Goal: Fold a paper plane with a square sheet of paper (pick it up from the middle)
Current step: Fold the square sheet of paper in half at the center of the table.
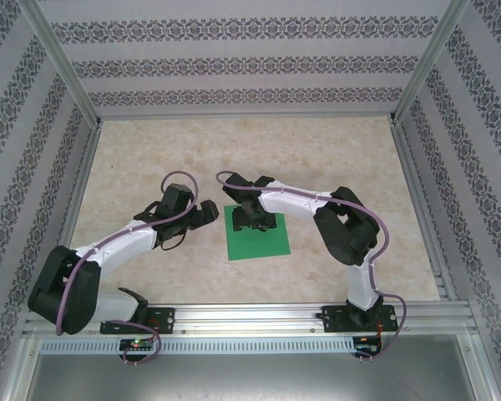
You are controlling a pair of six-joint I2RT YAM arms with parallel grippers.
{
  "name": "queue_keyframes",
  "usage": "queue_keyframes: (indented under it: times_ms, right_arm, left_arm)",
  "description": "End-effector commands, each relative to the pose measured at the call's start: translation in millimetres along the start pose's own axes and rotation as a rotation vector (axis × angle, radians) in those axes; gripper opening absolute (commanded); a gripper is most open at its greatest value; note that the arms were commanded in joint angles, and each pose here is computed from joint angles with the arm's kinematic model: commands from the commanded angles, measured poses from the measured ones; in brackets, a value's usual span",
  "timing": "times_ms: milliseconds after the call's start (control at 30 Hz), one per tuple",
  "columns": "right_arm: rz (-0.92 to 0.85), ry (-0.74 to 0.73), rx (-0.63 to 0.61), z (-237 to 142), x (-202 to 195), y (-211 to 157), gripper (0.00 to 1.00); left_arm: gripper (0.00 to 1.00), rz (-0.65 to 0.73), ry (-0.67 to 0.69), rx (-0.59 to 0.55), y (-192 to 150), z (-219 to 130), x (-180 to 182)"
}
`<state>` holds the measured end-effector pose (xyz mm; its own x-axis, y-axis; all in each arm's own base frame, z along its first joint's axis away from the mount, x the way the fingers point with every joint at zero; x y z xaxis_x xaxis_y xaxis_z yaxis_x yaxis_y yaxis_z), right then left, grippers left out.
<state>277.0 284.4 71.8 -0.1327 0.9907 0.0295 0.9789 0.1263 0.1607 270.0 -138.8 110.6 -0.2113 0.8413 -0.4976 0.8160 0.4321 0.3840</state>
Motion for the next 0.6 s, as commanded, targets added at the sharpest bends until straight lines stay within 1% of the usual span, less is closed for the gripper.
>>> queue_keyframes:
  times_ms: [0,167,233,333,433,567]
  right_arm:
    - [0.032,0.001,0.001,9,-2,1,0.80]
    - [0.035,-0.044,0.037,27,-4,-7,0.80]
    - [0.039,-0.029,0.059,37,-3,-12,0.80]
    - [0.040,-0.045,0.086,47,-5,-19,0.79]
    - [0.037,-0.060,0.093,48,-8,-20,0.77]
    - [0.031,-0.112,0.088,47,-14,-20,0.76]
  left_arm:
    - [1.00,-0.051,-0.009,-0.096,13,-9,0]
    - [1.00,-0.059,-0.013,-0.124,14,-13,2]
    - [1.00,-0.056,-0.010,-0.129,14,-13,3]
    - [1.00,-0.050,-0.009,-0.129,14,-14,3]
    - [1.00,-0.044,-0.003,-0.127,14,-14,3]
    - [1.00,-0.035,-0.003,-0.129,16,-14,1]
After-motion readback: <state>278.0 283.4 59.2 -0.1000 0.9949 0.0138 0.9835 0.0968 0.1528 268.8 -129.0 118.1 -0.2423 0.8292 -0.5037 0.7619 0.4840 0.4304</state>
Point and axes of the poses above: each hand's point on the last joint's axis, 136 mm out from that joint toward the fingers, its own z axis out along the fingers, its own x axis along the line the jaws close on, y = z × x, the point moved 5 cm from there along -z, back along the fingers, and after that the axes turned 1 degree about -z, right-handed, at the moved point
